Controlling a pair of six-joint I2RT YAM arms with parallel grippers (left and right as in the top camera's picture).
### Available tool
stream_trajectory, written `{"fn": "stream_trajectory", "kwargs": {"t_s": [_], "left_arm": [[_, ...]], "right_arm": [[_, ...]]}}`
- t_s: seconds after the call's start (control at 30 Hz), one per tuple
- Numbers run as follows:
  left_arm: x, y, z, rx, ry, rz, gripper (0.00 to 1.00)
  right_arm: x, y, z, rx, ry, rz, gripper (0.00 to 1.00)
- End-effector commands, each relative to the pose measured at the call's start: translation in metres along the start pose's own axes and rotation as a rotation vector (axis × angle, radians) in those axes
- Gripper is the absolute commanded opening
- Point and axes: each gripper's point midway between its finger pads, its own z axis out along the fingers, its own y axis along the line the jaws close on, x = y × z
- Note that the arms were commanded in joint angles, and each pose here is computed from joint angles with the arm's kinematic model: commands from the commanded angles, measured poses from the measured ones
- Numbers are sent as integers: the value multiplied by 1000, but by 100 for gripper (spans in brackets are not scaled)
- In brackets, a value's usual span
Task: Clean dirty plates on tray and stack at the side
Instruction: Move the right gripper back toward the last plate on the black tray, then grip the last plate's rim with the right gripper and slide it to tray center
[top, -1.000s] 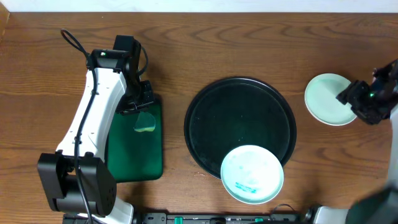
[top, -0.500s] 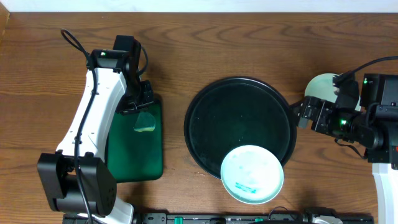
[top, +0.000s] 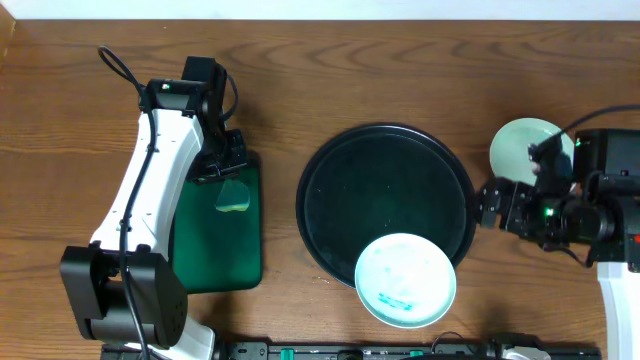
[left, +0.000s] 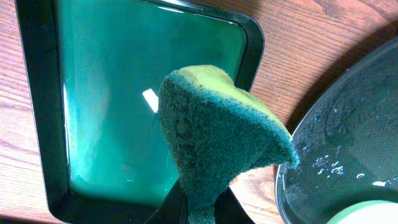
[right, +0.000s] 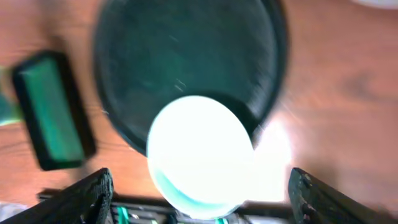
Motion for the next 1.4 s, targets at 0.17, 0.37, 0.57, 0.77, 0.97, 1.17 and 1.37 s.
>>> {"fn": "stream_trajectory", "kwargs": {"t_s": [0.17, 0.37, 0.57, 0.77, 0.97, 1.17, 1.37], "left_arm": [[1, 1, 2, -1, 10, 17, 7], [2, 0, 2, 6, 13, 24, 7], [2, -2, 2, 16, 17, 25, 7], [2, -2, 2, 16, 16, 25, 7], [2, -2, 2, 17, 14, 25, 7], [2, -2, 2, 17, 13, 25, 7], [1, -2, 2, 17, 13, 25, 7]], "right_arm": [[83, -49, 49, 155, 170, 215, 92], [129, -62, 96, 88, 232, 293, 90], [127, -66, 107, 102, 205, 424, 85], [117, -77, 121, 170, 221, 402, 80], [109, -84, 141, 226, 274, 381, 80], [112, -75, 162, 245, 329, 322, 81], [120, -52, 174, 246, 333, 273, 80]]}}
